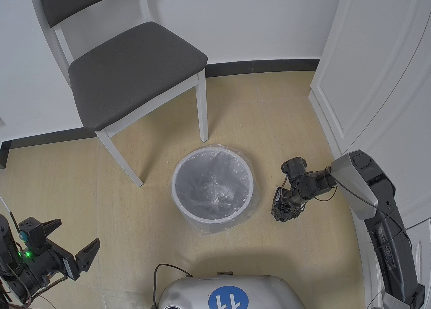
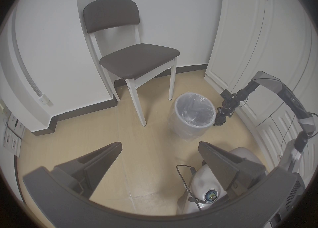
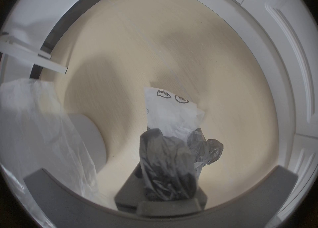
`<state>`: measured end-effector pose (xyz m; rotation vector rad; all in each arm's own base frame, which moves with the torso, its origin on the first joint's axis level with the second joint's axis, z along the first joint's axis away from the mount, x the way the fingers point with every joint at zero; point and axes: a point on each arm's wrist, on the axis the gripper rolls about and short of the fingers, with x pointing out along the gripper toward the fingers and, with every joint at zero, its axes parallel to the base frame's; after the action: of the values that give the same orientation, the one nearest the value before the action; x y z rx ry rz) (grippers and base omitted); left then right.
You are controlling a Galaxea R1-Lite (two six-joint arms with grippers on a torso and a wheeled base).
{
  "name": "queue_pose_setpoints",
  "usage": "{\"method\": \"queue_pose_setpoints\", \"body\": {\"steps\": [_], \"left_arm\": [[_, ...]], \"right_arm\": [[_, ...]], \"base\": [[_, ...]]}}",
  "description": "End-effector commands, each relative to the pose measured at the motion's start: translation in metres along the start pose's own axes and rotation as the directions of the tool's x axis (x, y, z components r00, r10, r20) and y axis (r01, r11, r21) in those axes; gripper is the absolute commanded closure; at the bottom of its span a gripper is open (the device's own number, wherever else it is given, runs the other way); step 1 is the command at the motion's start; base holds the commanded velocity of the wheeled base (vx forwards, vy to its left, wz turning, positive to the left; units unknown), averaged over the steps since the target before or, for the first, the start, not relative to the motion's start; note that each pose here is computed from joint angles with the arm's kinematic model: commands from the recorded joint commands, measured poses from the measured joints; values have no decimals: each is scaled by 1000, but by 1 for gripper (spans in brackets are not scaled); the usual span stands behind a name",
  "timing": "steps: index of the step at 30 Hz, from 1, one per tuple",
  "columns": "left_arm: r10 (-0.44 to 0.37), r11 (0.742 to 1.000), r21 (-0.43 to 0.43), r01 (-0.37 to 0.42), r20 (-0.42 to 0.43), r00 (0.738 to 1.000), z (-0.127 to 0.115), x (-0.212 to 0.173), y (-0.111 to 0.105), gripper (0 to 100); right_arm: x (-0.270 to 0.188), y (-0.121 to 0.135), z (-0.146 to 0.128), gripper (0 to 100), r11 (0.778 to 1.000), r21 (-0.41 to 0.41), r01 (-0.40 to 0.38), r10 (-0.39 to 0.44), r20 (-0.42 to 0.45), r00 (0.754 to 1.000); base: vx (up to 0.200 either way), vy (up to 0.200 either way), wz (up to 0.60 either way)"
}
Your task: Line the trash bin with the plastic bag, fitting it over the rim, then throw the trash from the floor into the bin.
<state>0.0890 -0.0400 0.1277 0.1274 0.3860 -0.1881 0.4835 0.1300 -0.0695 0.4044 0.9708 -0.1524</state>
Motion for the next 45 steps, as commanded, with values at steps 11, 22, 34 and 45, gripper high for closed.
{"method": "queue_pose_setpoints", "body": {"steps": [11, 22, 34, 45], "left_arm": [[3, 1000, 10, -3, -36, 999, -5, 3, -1, 0], [8, 1000, 13, -7, -51, 999, -6, 4, -1, 0], [11, 997, 77, -7, -51, 999, -10, 3, 0, 0], [23, 997, 74, -20, -49, 999, -10, 2, 2, 0]], "right_arm": [[-111, -5, 28, 100, 980, -197, -6, 18, 57, 998], [-217, 0, 41, 100, 927, -374, -22, 71, 117, 991], [-305, 17, 38, 100, 845, -535, -26, 171, 224, 959], [-341, 51, 19, 100, 597, -802, 5, 312, 238, 920]], "base": [[0, 0, 0], [0, 0, 0], [0, 0, 0], [0, 0, 0]]}}
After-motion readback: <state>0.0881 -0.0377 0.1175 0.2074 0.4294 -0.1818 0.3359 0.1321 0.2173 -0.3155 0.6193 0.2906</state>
